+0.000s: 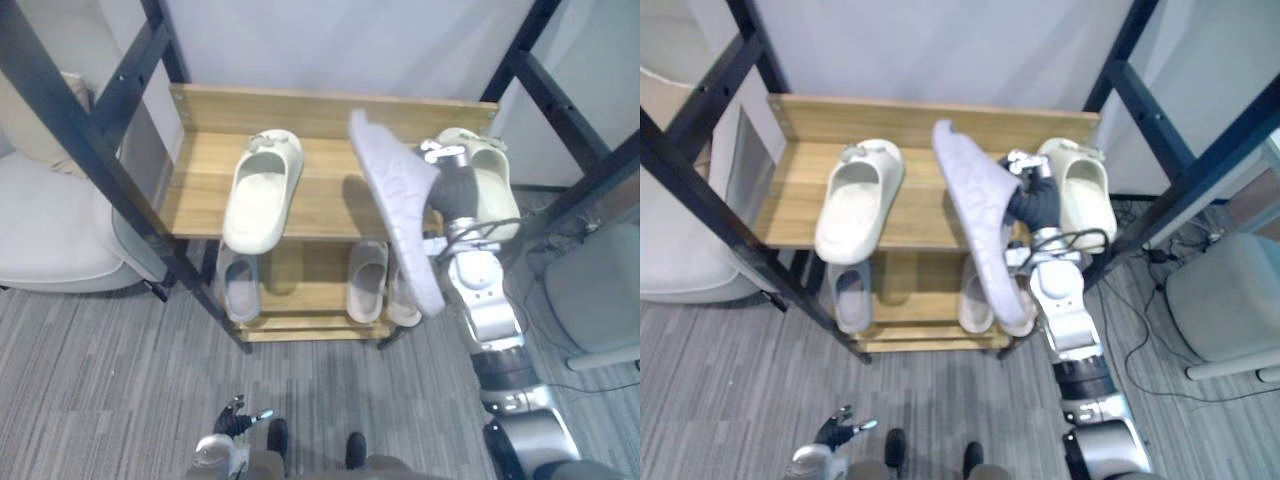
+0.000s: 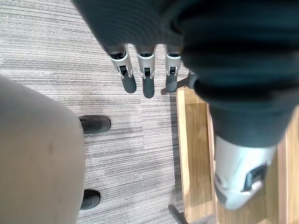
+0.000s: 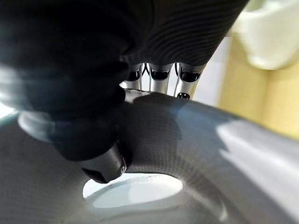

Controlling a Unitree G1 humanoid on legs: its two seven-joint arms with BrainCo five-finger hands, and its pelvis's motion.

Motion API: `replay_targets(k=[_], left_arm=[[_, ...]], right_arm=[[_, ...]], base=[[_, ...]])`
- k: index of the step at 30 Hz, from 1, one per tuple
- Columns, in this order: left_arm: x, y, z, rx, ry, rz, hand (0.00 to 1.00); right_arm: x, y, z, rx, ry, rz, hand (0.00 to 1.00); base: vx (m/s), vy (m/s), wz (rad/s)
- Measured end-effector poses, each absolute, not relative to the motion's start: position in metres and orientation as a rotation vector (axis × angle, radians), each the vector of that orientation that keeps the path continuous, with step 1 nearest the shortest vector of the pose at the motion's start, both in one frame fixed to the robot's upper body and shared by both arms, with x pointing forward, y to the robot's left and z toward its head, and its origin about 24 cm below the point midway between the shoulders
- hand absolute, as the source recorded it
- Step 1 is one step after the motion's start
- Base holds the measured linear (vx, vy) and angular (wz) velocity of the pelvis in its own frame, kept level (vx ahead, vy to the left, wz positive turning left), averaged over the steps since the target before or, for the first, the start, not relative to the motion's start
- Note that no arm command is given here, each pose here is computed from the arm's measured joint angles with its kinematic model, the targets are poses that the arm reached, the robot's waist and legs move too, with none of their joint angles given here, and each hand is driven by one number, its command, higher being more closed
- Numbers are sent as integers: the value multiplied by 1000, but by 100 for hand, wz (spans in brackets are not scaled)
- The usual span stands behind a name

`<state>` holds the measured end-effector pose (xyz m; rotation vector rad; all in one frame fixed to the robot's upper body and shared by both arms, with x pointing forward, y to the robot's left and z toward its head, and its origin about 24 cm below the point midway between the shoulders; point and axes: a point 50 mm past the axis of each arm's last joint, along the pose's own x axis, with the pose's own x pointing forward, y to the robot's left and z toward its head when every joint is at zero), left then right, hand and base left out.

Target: Organize the slippers on the shoe rack

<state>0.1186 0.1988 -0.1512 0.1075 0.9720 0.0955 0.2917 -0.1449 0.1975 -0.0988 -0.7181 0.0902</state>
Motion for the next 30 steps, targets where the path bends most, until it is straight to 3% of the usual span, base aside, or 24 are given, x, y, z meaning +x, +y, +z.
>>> replay_targets(k=[6, 16, 22, 30], left_arm=[[113, 198, -154, 110, 995, 92, 0], [109, 197, -156, 117, 1013, 82, 0], [154, 189, -142, 86, 880, 74, 0], [191, 210, -119, 60, 733, 156, 0]], right_arm=[[274, -122, 186, -18, -711, 268, 100], [250, -73, 132, -63, -504, 639, 100], [271, -76, 114, -226, -401, 688, 100], [287, -70, 139, -490, -521, 692, 100]], base=[[-56, -2, -10], [-16, -5, 4], [-117, 8, 26], [-159, 7, 7]])
